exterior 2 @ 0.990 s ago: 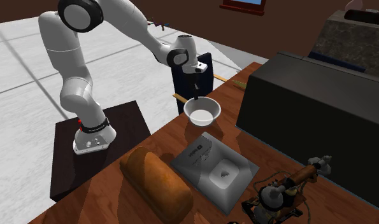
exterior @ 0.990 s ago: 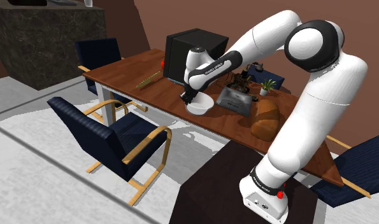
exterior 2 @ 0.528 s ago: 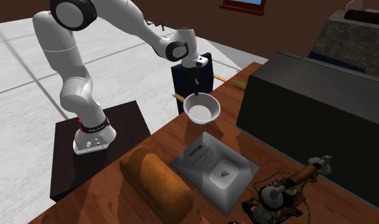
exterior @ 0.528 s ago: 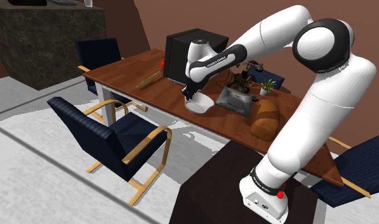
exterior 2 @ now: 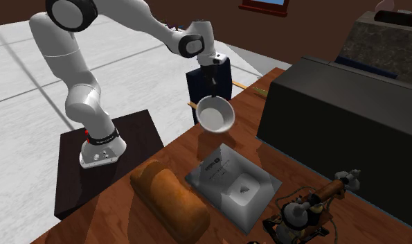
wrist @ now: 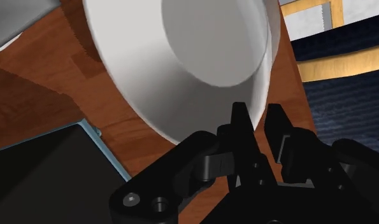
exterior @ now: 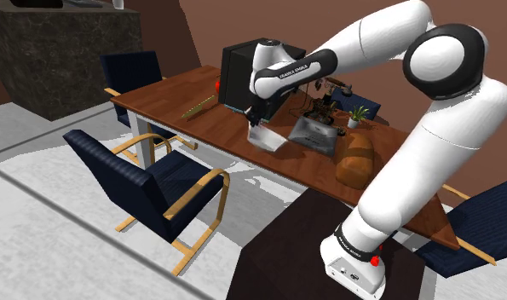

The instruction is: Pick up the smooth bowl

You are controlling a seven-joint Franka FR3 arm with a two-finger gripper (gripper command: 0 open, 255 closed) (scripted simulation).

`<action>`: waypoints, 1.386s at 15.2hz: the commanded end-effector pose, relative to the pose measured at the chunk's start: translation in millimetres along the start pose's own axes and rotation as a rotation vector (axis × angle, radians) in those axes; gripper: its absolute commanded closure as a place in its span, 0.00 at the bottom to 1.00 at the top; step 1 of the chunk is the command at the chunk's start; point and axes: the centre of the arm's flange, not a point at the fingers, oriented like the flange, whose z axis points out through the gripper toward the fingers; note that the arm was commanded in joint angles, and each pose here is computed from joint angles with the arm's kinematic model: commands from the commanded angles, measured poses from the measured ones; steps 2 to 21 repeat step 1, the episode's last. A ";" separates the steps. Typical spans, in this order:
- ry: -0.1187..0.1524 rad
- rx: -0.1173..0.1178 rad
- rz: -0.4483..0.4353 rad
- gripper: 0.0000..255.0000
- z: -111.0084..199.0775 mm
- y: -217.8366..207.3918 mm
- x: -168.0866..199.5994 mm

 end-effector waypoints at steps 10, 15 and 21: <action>0.001 0.000 0.000 1.00 -3.4 0.6 0.4; 0.001 0.000 0.000 1.00 -3.4 0.6 0.4; 0.001 0.000 0.000 1.00 -3.4 0.6 0.4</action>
